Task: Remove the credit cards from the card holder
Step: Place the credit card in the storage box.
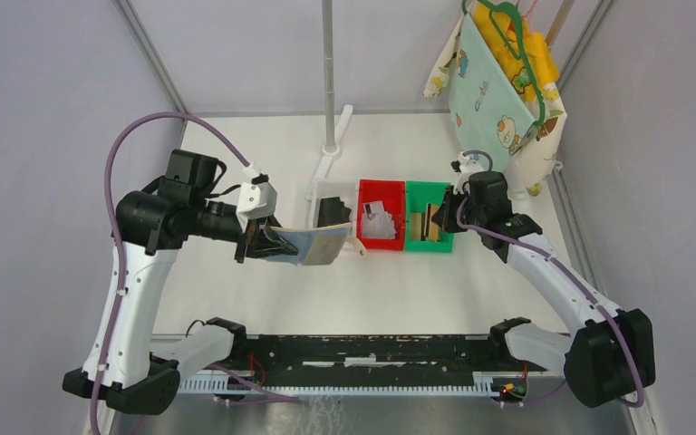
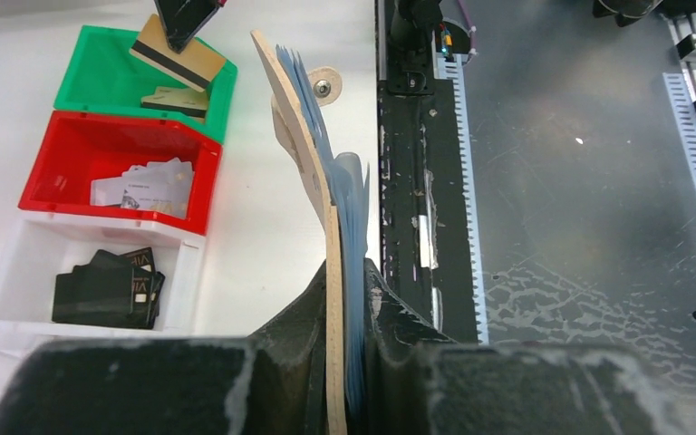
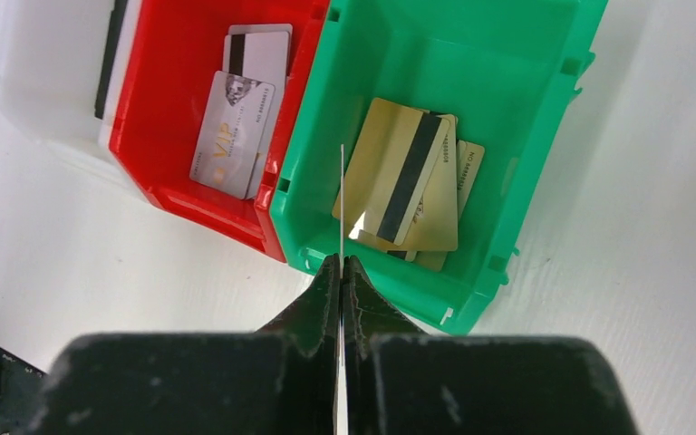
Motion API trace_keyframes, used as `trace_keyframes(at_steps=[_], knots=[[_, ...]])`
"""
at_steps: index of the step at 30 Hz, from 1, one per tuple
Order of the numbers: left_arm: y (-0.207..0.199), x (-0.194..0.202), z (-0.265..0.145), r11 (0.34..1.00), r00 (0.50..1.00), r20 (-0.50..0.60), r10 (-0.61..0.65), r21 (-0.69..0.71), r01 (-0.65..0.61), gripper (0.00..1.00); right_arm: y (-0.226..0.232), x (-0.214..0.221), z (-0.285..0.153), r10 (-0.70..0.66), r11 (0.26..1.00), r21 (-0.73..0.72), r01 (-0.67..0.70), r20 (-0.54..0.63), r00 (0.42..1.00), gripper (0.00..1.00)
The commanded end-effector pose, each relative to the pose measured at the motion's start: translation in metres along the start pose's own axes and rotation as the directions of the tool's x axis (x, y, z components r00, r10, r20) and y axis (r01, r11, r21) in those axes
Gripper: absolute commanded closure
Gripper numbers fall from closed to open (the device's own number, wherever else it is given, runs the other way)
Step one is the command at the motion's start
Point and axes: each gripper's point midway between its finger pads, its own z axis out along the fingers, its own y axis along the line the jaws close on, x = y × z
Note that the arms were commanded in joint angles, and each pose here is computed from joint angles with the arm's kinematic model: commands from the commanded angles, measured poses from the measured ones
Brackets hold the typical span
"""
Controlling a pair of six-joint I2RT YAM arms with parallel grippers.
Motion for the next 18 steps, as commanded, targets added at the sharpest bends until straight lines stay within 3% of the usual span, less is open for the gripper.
trace_keyframes(at_steps=[1,18], knots=[[-0.004,-0.008,-0.003,0.993,0.993,0.026,0.117,0.000,-0.117,0.98,-0.010,-0.005,0.009,-0.020,0.999,0.040,0.020,0.016,1.000,1.00],[-0.006,-0.011,-0.002,0.994,0.993,0.036,0.110,0.003,-0.110,0.98,-0.002,0.007,0.058,0.014,0.999,-0.048,-0.017,-0.063,0.998,1.00]])
